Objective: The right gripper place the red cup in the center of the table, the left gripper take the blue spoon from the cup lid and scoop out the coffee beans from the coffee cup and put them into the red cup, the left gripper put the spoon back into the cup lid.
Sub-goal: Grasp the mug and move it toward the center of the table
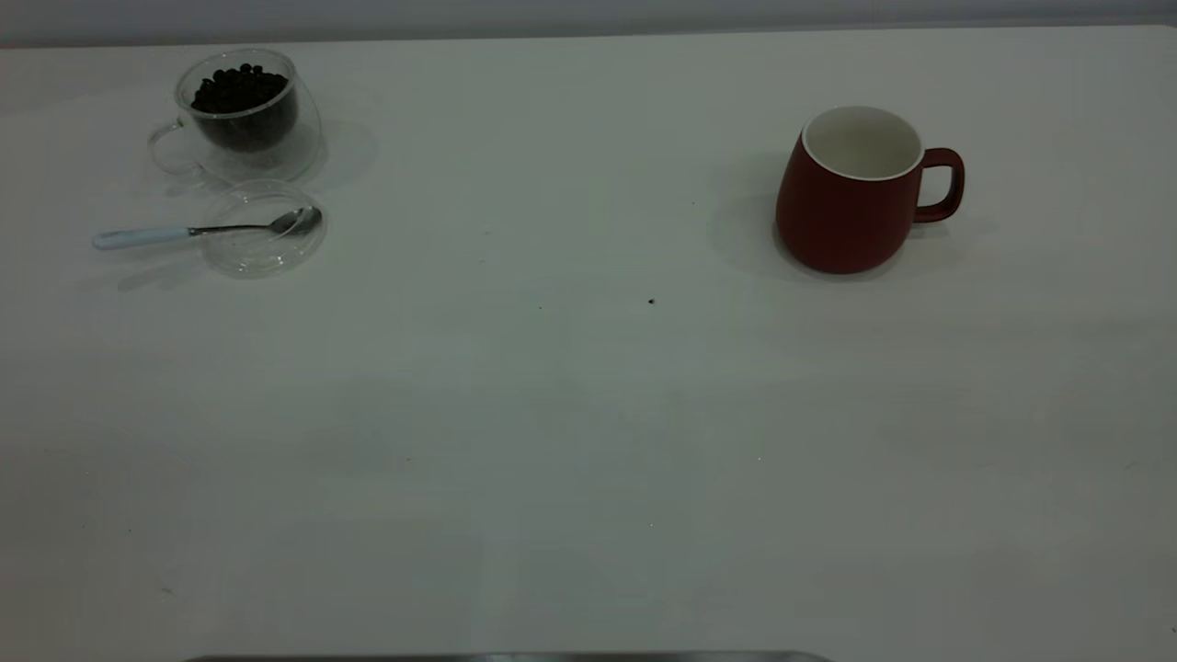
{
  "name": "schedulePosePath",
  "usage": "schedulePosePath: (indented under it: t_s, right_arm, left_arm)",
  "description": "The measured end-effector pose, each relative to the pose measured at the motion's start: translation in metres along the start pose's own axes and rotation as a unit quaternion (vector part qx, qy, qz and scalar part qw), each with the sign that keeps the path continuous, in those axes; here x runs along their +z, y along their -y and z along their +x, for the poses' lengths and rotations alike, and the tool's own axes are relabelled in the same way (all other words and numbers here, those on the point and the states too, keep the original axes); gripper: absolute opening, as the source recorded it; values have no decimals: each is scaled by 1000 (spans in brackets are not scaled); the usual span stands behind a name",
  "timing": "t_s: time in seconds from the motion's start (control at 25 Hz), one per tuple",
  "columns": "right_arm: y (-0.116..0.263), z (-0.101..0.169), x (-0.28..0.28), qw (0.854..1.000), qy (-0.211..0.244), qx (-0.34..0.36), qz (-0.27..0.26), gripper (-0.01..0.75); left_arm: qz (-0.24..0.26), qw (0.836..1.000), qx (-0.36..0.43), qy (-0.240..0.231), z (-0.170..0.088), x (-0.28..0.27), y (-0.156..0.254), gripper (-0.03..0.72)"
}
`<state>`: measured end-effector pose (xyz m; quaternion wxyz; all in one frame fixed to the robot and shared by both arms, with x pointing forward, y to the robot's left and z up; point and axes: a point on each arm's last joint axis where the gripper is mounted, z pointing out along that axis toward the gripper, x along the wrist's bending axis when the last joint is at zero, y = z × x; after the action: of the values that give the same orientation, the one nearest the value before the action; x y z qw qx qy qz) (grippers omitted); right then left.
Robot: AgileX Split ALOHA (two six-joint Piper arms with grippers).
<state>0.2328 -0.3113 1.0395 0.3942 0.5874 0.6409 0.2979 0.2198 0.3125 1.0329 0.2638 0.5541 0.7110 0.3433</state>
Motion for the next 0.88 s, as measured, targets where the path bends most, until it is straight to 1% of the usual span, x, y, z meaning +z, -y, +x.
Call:
schedulePosePath:
  t_s: [0.36, 0.48, 0.6, 0.72, 0.88]
  right_arm:
    - [0, 0, 0, 1000, 0, 0, 0, 457]
    - [-3, 2, 3, 1000, -9, -2, 14, 466]
    - [-20, 2, 14, 999, -17, -9, 31, 501]
    - [-47, 8, 35, 999, -46, 0, 29, 542]
    - [-73, 17, 88, 995, -70, 12, 65, 560]
  left_arm:
    - [0, 1000, 0, 0, 0, 0, 0, 354]
    - [0, 1000, 0, 0, 0, 0, 0, 354]
    - [0, 1000, 0, 0, 0, 0, 0, 354]
    - [0, 1000, 0, 0, 0, 0, 0, 354]
    - [0, 1000, 0, 0, 0, 0, 0, 354]
